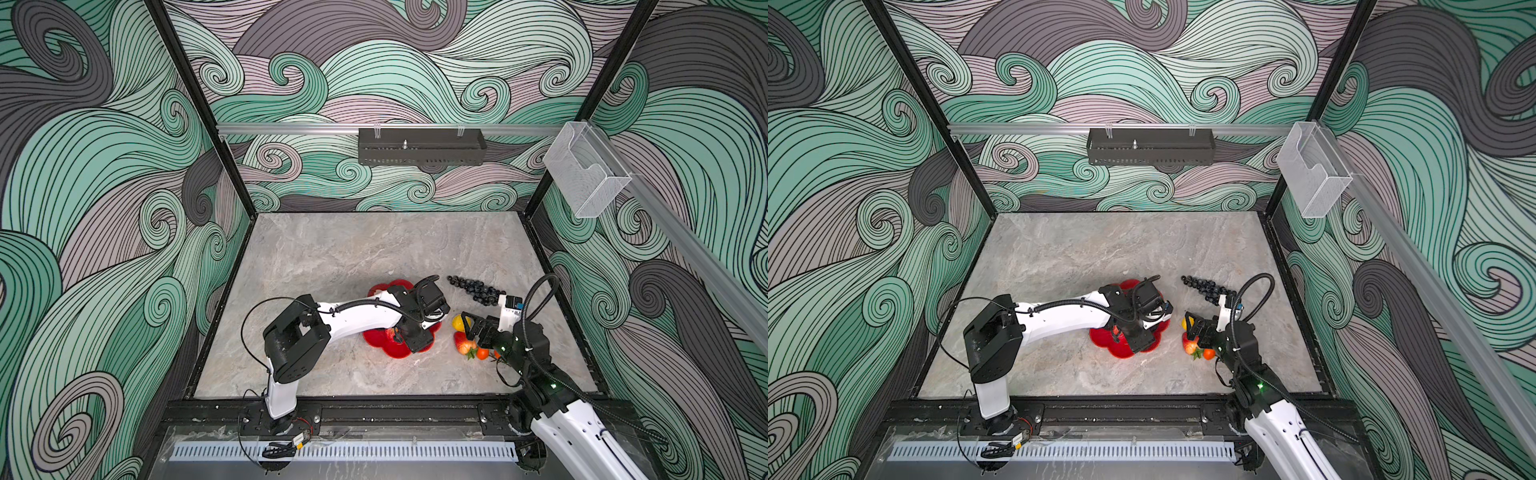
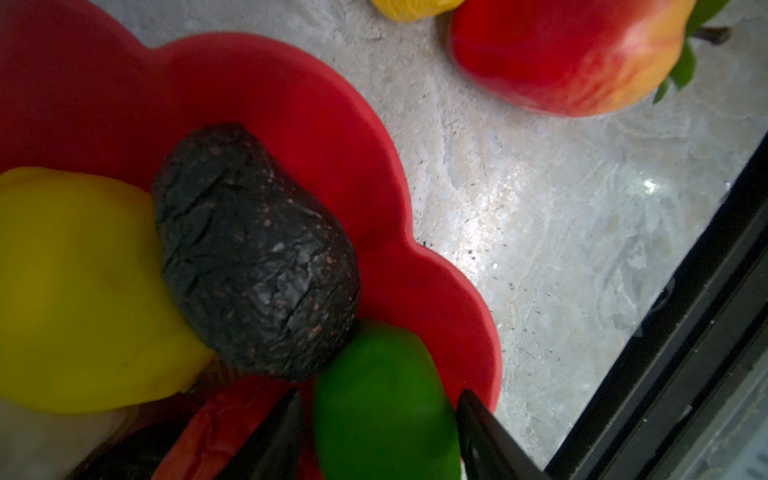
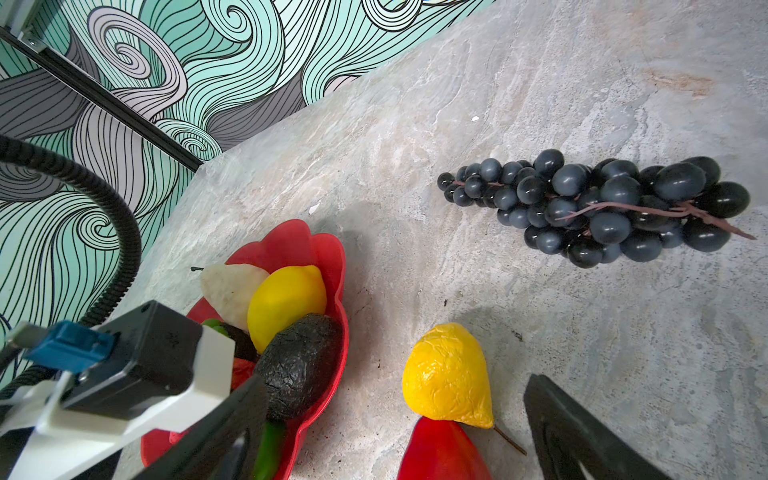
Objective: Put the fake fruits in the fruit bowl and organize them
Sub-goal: 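Lower the lime into the bowl with the left gripper while the right withdraws, then open the left gripper to release the lime beside the avocado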
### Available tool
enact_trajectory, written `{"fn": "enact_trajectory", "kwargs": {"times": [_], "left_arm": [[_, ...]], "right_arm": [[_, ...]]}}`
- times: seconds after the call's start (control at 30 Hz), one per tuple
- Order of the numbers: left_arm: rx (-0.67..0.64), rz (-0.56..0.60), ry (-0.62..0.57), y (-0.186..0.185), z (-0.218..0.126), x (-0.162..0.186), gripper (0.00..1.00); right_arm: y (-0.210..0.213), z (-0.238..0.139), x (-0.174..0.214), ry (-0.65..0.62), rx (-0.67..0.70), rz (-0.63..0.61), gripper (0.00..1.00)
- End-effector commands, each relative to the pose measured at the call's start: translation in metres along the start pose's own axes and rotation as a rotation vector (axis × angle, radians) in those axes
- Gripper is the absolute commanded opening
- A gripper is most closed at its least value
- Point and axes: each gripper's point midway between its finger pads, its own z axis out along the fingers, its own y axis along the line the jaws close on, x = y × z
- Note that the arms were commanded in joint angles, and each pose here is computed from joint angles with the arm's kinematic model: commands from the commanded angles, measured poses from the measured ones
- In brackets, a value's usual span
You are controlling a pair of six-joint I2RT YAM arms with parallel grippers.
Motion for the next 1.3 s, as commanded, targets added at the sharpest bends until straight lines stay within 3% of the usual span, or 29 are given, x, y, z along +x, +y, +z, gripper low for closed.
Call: {"fn": "enact_trajectory", "kwargs": {"times": [0.0,0.3,0.47,0.73,1.27], "left_arm": [[-0.013,-0.023,-0.072,0.004,-0.027,-0.009,0.62],[-0.029,-0.07,-0.224,0.006,-0.056,-0.013,0.61],[-0.028,-0.114,-0.266,0.006,-0.073,0.002,0.54],[-0.03,-0.132,-0.232,0.006,-0.067,0.027,0.45],[-0.029,-0.112,-0.161,0.004,-0.038,0.011,0.3]], "right_arm": [[-0.002,0.001,-0.001,-0.013,0.004,0.002,0.97],[-0.01,0.0,0.002,0.053,0.08,0.023,0.97],[-0.006,0.0,0.001,0.076,0.074,0.032,0.97],[-0.005,0.001,-0.001,0.08,0.073,0.039,0.97],[-0.005,-0.005,-0.001,0.072,0.07,0.03,0.97]]}}
